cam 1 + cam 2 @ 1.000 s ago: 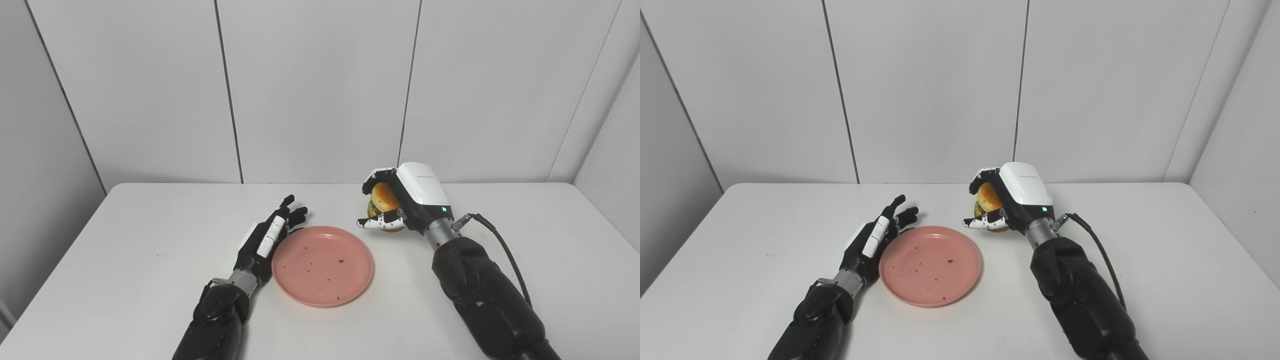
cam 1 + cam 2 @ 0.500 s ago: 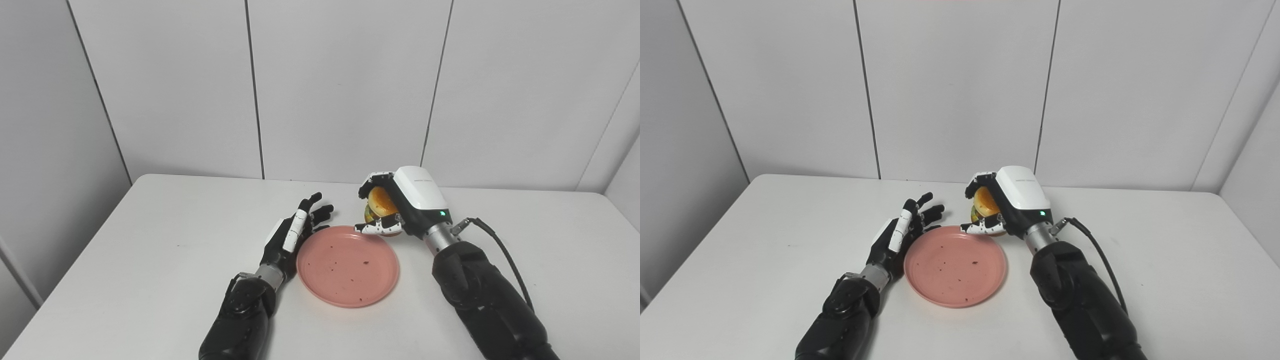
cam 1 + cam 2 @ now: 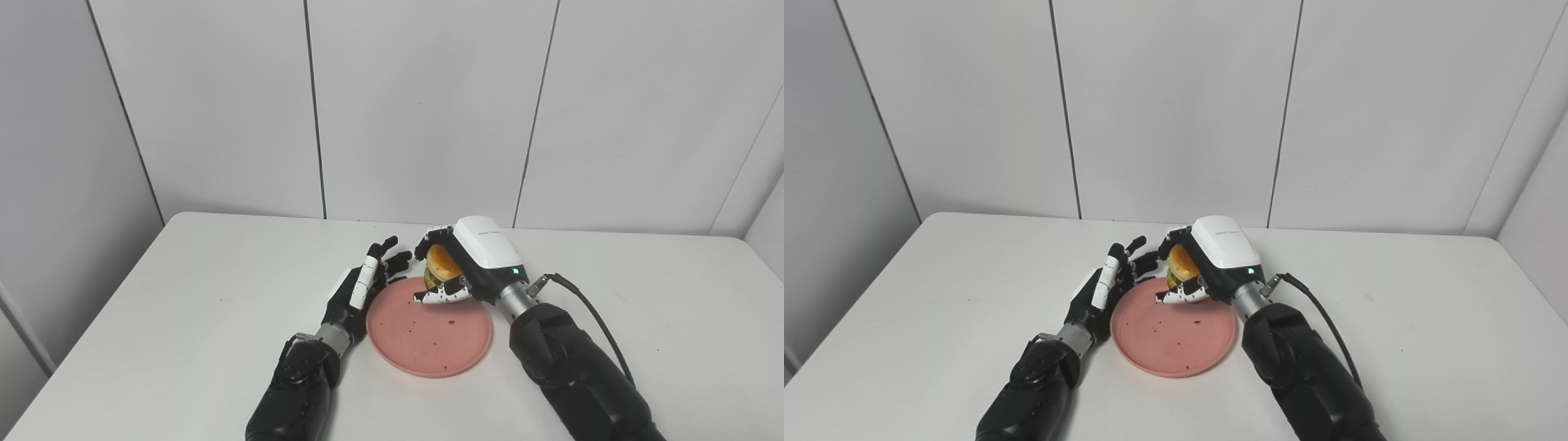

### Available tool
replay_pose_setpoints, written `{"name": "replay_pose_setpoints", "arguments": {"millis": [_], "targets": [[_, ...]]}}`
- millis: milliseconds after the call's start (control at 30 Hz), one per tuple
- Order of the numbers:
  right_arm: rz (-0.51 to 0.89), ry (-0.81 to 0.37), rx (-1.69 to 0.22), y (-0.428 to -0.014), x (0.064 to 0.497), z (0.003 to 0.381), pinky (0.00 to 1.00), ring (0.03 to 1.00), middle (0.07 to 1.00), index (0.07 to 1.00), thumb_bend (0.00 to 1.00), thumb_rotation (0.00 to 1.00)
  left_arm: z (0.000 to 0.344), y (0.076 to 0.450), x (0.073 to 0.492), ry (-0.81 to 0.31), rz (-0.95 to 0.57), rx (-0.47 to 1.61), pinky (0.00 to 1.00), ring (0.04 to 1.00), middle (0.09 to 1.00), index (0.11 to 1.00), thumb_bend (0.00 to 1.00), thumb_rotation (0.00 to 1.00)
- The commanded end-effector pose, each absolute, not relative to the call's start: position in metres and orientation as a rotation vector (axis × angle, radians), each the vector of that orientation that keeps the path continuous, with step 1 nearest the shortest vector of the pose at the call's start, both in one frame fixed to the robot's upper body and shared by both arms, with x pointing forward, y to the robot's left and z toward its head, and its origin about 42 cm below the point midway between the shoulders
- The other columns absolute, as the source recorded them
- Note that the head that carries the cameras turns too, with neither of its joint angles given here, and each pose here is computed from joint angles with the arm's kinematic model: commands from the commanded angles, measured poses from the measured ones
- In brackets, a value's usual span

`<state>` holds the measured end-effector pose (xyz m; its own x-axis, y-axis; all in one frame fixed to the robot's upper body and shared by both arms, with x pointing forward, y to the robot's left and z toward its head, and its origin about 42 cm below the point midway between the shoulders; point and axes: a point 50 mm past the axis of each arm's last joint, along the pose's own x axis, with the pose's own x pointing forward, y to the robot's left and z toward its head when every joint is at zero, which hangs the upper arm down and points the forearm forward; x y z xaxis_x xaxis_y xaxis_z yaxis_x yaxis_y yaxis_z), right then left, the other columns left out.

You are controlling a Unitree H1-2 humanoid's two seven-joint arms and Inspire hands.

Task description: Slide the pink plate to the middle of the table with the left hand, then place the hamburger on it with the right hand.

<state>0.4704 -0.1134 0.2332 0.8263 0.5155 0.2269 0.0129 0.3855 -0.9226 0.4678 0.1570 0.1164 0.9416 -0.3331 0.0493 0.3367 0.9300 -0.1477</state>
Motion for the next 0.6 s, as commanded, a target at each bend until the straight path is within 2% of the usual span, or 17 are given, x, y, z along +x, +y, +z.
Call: {"name": "replay_pose_setpoints", "arguments": {"millis": [0,300,567], "targets": [[0.331,-0.629,-1.125,-0.103,0.474,0.257,0.39,0.464,0.551,0.488,0.51,0.17,0.119,0.157,0.469,-0.031,-0.352,-0.152,0.84,0.902,0.856,0.927,0.92,0.97],[0.357,-0.587,-1.128,-0.100,0.475,0.239,0.39,0.469,0.541,0.488,0.51,0.17,0.117,0.158,0.467,-0.030,-0.348,-0.153,0.83,0.912,0.868,0.927,0.93,0.94],[0.377,-0.496,-1.114,-0.106,0.479,0.212,0.38,0.453,0.524,0.487,0.51,0.17,0.116,0.154,0.467,-0.029,-0.345,-0.154,0.80,0.906,0.851,0.920,0.93,0.93]]}}
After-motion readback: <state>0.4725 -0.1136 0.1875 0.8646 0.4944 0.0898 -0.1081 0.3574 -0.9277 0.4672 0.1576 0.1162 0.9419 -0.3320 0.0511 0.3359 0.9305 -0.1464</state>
